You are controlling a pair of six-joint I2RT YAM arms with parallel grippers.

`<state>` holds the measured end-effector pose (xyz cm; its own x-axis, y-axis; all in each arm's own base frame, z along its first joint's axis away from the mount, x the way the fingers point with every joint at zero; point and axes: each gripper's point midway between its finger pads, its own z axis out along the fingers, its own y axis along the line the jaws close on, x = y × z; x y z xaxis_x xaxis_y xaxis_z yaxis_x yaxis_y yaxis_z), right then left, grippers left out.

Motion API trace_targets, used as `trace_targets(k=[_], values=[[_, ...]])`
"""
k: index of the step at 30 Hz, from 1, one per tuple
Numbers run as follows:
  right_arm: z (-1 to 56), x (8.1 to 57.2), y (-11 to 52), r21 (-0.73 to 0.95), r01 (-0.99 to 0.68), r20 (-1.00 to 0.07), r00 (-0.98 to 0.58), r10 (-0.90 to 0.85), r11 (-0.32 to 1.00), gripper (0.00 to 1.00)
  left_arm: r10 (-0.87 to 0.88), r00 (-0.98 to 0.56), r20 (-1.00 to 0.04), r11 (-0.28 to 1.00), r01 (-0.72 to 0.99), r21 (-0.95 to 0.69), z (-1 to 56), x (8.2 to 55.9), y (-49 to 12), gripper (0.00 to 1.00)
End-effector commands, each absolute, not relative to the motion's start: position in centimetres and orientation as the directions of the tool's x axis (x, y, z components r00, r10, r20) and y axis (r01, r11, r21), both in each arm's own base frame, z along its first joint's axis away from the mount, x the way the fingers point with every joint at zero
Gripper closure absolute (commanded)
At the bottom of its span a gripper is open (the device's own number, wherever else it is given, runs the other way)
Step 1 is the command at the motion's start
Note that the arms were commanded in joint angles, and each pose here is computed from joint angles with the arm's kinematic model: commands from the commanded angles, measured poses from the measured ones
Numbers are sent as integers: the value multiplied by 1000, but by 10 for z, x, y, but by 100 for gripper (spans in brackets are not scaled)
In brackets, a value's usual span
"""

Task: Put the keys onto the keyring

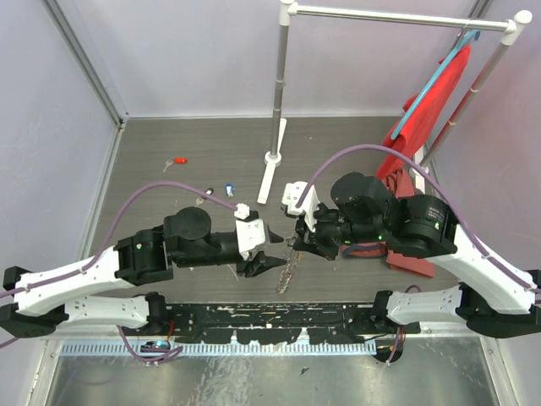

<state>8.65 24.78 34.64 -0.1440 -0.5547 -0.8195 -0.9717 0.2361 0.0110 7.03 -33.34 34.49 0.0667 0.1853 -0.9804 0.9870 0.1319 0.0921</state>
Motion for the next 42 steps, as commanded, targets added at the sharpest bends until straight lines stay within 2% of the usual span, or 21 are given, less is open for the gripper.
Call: trace_targets(k=[1, 19, 28, 42], values=[[369, 87, 244, -23, -972, -853, -102, -512, 232, 99, 208, 104, -972, 103, 986, 128, 351, 68, -331, 48], [359, 71, 257, 22, -992, -852, -83, -516, 123, 99, 202, 118, -972, 99, 985, 141, 353, 70, -338, 57], [356, 70, 259, 27, -993, -859, -80, -505, 113, 99, 175, 117, -978, 86, 987, 133, 357, 68, -345, 57], [360, 70, 258, 24, -993, -872, -79, -483, 119, 99, 180, 106, -978, 72, 990, 121, 353, 66, -349, 64]])
